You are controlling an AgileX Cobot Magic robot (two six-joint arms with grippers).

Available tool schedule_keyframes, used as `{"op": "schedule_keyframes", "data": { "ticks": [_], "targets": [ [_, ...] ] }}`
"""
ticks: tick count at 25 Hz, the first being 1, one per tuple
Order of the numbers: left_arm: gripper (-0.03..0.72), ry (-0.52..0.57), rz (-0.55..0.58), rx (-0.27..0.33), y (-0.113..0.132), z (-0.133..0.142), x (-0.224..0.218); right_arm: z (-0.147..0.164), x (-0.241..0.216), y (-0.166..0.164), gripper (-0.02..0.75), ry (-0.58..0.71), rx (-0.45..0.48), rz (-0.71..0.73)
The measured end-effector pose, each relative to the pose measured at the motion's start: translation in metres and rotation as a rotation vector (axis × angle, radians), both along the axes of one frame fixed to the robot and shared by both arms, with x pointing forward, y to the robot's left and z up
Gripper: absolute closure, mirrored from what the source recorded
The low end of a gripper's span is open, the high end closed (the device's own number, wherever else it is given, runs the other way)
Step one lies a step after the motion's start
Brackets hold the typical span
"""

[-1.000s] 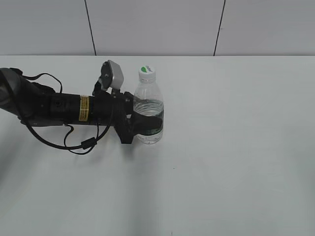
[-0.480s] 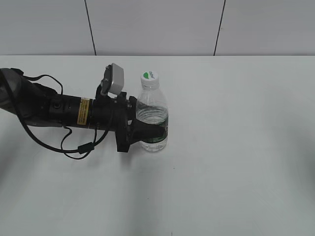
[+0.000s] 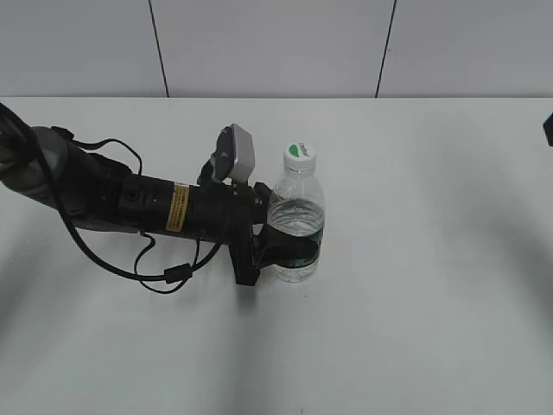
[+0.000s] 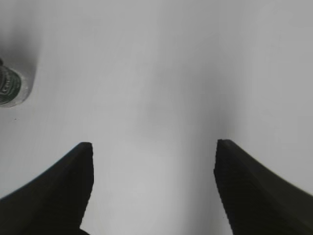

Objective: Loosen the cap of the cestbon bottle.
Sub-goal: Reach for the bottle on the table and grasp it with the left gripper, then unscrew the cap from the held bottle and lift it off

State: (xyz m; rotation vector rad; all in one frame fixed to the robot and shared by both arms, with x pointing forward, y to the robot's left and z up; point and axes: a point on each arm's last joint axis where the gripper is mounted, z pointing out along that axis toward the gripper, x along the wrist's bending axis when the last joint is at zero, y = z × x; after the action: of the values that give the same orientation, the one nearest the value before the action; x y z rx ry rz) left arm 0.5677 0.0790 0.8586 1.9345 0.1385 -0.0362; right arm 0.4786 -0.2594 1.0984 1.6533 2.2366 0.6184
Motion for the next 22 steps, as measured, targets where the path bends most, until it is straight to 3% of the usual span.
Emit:
{"op": "schedule_keyframes", "data": {
  "ticks": [7, 12, 22],
  "targets": [
    [0.319, 0.001, 0.005, 0.001, -0.001, 0.0, 0.0, 0.006, 0.042, 0.049, 0.157, 0.116, -0.004, 0.198],
    [0.319, 0.001, 0.006, 0.0, -0.001, 0.0, 0.0, 0.008, 0.062, 0.093, 0.217, 0.164, -0.02, 0.327],
    [0.319, 0.003, 0.012, -0.002, -0.002, 0.0, 0.0, 0.004, 0.088, 0.166, 0.251, 0.137, -0.025, 0.484]
  ]
}}
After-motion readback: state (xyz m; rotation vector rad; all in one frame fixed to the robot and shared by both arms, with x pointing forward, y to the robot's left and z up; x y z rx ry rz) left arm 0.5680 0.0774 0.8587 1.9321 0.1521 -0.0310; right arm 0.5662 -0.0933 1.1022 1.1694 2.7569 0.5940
